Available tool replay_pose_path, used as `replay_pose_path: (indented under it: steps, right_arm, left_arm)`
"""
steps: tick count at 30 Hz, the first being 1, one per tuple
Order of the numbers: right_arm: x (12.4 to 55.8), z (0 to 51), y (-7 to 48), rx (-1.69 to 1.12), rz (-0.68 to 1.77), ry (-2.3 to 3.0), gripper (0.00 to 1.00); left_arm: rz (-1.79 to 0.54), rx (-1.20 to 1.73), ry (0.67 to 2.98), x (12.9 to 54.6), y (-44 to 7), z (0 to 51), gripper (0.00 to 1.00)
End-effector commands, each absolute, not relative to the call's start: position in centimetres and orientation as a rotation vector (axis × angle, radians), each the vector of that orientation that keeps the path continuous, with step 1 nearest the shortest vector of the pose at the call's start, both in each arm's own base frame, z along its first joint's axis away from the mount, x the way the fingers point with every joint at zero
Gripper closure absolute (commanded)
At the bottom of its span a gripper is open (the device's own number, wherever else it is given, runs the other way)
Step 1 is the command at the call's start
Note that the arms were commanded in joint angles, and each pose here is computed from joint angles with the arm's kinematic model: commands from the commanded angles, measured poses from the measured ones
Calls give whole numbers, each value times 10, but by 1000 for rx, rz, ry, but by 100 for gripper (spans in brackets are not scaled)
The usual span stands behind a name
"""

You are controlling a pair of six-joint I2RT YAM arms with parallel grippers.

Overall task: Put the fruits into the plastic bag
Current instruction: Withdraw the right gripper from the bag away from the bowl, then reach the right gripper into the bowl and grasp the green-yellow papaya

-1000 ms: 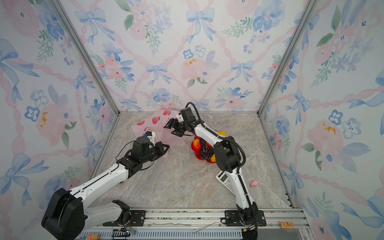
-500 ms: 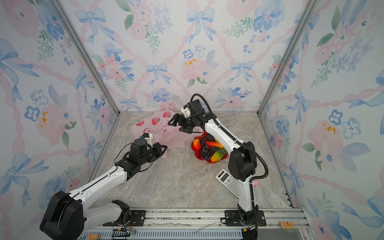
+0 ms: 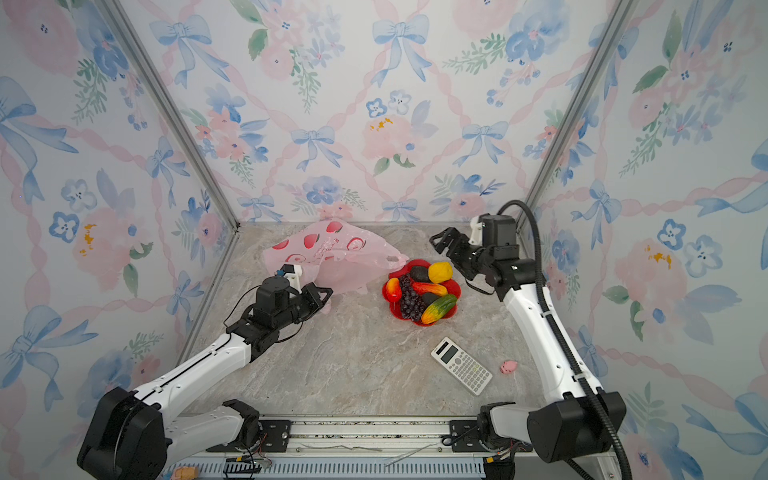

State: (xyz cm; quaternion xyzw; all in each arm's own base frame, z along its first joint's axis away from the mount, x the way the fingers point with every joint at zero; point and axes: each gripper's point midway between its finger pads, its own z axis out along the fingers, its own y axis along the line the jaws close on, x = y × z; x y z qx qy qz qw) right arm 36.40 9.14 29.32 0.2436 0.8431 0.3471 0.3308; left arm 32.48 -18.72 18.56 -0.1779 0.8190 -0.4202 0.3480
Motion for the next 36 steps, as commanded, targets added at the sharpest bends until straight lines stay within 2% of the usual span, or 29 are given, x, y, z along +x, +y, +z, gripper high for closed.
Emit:
replay_pose_path:
  steps: [1,7,12,19,36]
  right_arm:
    - [346,285,86,753,995,2246,4]
    - [278,241,61,848,788,2523,3]
    - [256,207,65,905,786,2567,1]
    - [268,166,87,869,786,2617,7]
    - [313,125,93,781,684,2708,25]
  left_arm:
    - [-1109,-438,2104,323,-186,193,100]
    - [-1102,-425,2104,322,-186,196,100]
    - [-1102,-425,2106,322,-187,195,100]
    - [-1103,-430,2107,320,-189,194,100]
    - [-1083,-461,2104,317,-185,191,100]
